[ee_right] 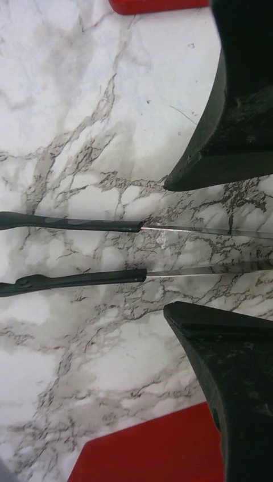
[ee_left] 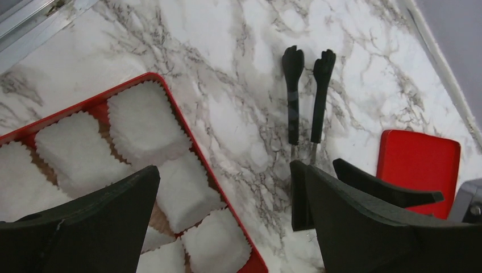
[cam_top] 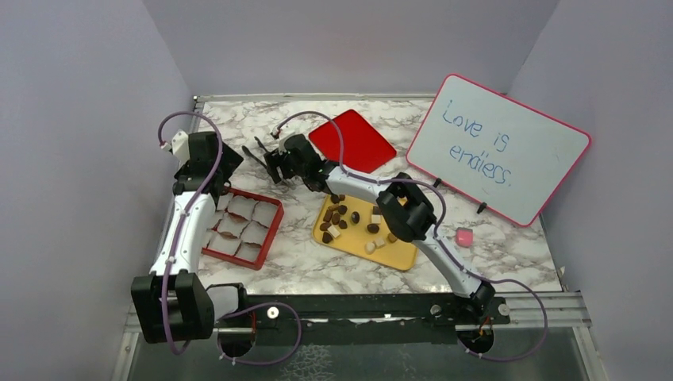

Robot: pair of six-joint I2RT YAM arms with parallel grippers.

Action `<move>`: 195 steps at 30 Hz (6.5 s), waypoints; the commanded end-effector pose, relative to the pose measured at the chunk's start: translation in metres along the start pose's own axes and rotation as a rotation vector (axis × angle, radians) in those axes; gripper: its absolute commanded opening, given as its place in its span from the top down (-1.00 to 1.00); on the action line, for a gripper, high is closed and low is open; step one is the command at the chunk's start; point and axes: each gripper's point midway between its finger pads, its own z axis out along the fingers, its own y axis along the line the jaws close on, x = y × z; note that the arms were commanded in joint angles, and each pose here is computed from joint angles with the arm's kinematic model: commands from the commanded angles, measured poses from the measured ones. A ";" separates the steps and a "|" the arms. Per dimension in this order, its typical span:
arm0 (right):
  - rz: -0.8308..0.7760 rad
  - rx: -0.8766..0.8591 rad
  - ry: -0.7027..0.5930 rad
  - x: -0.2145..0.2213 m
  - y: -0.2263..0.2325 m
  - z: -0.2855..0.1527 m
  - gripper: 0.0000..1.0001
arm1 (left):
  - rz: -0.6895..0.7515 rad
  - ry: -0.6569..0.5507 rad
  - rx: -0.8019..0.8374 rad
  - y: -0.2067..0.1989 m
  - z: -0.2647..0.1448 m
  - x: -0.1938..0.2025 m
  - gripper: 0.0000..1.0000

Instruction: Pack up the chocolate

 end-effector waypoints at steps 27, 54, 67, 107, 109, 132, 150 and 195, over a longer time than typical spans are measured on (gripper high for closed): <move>-0.173 0.137 0.126 0.036 -0.014 0.018 0.06 | 0.051 -0.135 -0.004 0.044 -0.042 0.000 -0.98; -0.164 0.076 0.264 0.051 -0.012 -0.076 0.01 | 0.070 -0.142 0.006 0.046 -0.043 0.001 -0.98; -0.112 0.127 0.276 0.071 -0.020 -0.073 -0.05 | 0.069 -0.142 0.011 0.045 -0.043 0.001 -0.98; -0.028 -0.056 0.169 -0.025 0.020 -0.172 0.14 | 0.246 0.046 0.537 -0.059 -0.078 0.013 -0.88; -0.015 -0.089 0.154 -0.030 0.025 -0.189 0.14 | 0.223 0.080 0.586 -0.067 -0.082 0.017 -0.88; 0.037 0.187 0.394 0.016 -0.031 -0.354 0.16 | 0.523 0.164 0.874 -0.079 -0.127 0.086 -0.98; 0.057 0.200 0.594 0.074 -0.034 -0.387 0.17 | 0.564 0.045 0.797 -0.064 -0.128 0.078 -0.98; 0.042 0.250 0.618 0.094 -0.043 -0.366 0.44 | 0.527 -0.094 0.615 -0.041 -0.124 0.044 -0.98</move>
